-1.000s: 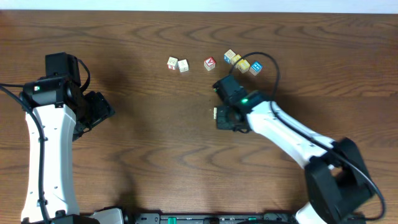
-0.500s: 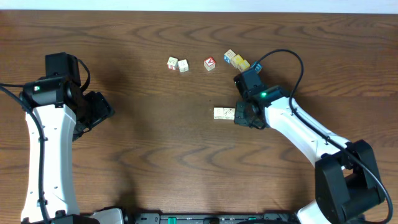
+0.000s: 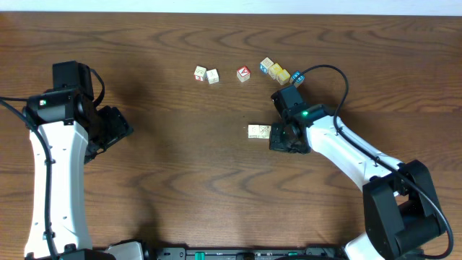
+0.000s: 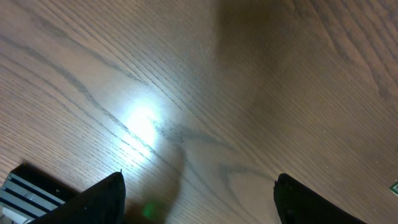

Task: Lift 3 blocks

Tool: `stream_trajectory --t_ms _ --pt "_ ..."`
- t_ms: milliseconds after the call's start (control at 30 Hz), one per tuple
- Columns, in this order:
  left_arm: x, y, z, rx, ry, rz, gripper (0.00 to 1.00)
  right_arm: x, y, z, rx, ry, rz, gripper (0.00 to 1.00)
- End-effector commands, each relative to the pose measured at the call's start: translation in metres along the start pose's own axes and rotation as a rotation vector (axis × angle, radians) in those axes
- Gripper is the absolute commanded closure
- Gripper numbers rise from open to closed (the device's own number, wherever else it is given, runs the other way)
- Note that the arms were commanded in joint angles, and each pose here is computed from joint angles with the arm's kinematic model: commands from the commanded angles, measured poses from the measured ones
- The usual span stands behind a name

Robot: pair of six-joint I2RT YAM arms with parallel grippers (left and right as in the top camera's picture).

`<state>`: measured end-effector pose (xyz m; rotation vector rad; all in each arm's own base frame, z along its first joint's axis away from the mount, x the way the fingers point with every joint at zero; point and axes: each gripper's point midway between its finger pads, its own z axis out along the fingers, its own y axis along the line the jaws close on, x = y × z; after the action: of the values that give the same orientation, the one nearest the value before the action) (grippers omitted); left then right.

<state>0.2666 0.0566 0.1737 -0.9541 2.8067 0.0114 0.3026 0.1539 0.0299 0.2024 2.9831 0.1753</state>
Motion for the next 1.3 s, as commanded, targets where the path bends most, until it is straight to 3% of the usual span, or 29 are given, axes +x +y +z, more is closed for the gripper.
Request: stream_trajectory --t_ms 0,1267 --pt "-0.003 0.001 -0.005 0.000 -0.016 -0.013 0.23 0.009 0.001 0.010 -0.002 0.015 -0.022 0.99" --pt "-0.003 0.001 -0.005 0.000 -0.016 -0.013 0.23 -0.004 0.010 0.018 -0.050 -0.061 -0.023 0.99"
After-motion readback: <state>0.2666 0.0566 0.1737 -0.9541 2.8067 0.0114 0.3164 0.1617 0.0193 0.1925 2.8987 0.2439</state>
